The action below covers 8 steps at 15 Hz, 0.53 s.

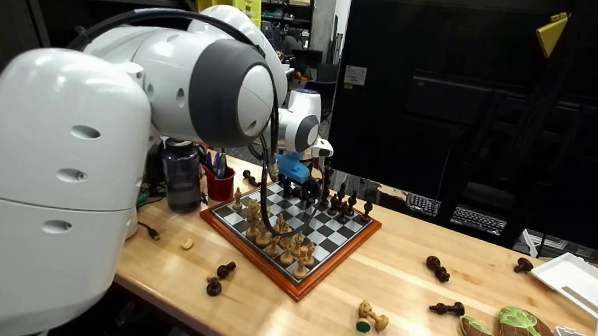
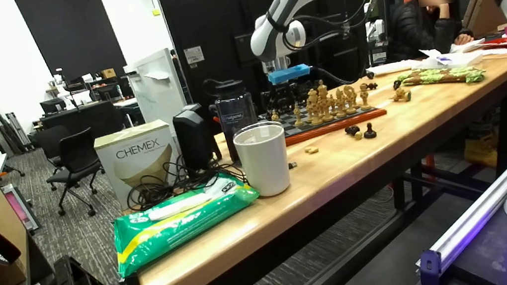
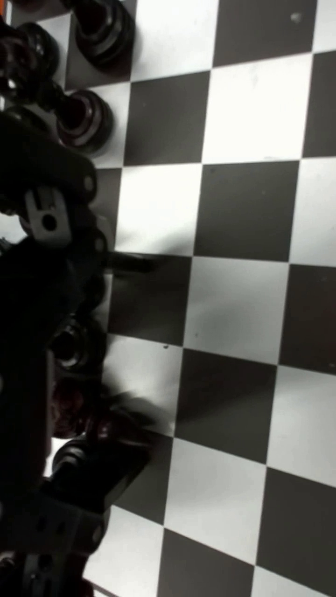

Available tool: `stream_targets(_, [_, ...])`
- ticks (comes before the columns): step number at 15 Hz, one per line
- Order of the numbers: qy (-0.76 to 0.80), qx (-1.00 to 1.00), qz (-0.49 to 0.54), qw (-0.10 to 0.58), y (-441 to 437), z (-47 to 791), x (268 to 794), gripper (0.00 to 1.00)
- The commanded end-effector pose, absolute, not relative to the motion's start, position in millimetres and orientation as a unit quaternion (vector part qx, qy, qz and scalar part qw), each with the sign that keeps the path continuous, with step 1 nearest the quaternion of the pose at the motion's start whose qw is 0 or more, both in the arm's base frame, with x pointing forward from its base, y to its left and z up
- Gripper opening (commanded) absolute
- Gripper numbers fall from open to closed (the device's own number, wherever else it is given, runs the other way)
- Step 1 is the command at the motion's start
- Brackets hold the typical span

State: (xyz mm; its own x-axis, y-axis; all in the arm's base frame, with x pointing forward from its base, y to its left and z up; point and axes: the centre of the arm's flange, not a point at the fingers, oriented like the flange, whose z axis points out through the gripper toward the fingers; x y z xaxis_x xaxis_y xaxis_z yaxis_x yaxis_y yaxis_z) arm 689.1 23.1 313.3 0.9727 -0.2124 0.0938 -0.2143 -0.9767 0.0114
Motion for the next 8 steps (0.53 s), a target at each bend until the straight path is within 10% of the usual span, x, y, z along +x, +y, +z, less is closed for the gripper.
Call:
stream_targets(1, [-0.106,0.993,0.053,0.015,24.9,314.6,695.4,0.62])
stream_targets(8, [-0.104,0.993,0.055,0.002,23.4,315.1,699.2,0.07])
